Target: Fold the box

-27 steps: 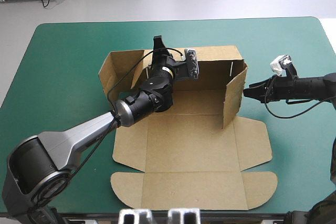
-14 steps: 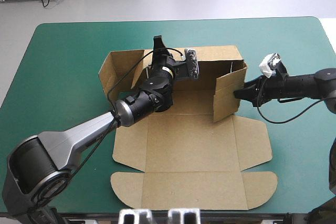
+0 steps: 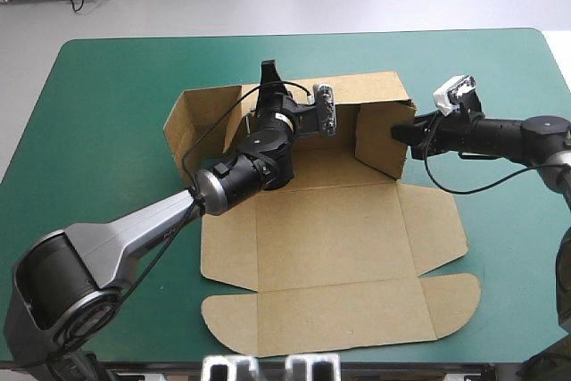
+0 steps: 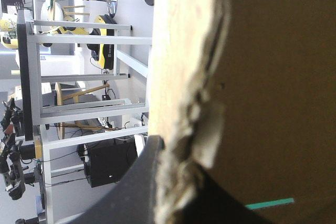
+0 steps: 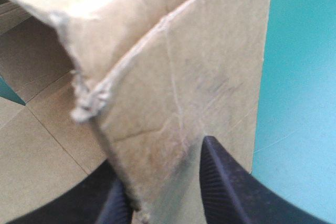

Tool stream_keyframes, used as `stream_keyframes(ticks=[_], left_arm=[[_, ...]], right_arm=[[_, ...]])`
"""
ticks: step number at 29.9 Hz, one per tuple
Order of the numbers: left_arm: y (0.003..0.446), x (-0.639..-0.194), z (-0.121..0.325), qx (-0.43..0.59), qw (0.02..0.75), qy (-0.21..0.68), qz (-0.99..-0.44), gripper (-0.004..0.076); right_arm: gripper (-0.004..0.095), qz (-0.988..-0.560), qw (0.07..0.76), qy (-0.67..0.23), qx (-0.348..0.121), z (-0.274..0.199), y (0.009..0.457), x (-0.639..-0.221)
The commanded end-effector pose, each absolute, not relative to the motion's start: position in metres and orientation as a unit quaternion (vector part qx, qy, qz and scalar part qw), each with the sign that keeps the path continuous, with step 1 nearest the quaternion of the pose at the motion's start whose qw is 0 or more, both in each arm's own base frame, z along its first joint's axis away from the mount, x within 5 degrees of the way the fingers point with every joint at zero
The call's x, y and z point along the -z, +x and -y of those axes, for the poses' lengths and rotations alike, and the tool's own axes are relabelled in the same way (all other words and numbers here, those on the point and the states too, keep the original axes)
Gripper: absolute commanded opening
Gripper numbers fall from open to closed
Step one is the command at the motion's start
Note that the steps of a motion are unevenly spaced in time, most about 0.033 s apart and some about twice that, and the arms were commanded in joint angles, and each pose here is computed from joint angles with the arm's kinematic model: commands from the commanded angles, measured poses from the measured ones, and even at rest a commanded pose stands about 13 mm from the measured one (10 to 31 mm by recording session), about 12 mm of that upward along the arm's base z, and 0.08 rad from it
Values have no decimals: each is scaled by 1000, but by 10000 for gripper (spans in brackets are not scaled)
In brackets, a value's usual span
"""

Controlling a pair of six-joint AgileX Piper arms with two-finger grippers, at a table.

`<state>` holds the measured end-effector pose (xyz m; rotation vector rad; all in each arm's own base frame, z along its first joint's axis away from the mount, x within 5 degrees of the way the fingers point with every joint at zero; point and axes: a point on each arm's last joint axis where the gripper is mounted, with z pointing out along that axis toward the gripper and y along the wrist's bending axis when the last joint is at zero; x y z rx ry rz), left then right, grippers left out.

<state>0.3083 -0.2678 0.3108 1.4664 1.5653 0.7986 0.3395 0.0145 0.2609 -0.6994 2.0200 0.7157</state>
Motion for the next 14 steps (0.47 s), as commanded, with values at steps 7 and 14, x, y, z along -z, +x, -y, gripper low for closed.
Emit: stream_keyframes(ticks=[7,14], left_arm=[[302,-329,271,-281,451,573,-623,-11],[302,-329,274,-272,463,579,-613,4]], right_arm=[[-9,-792,487,-252,-269,-16,343,-289],[-9,-791,484,-249,-279,-18,343,-289]])
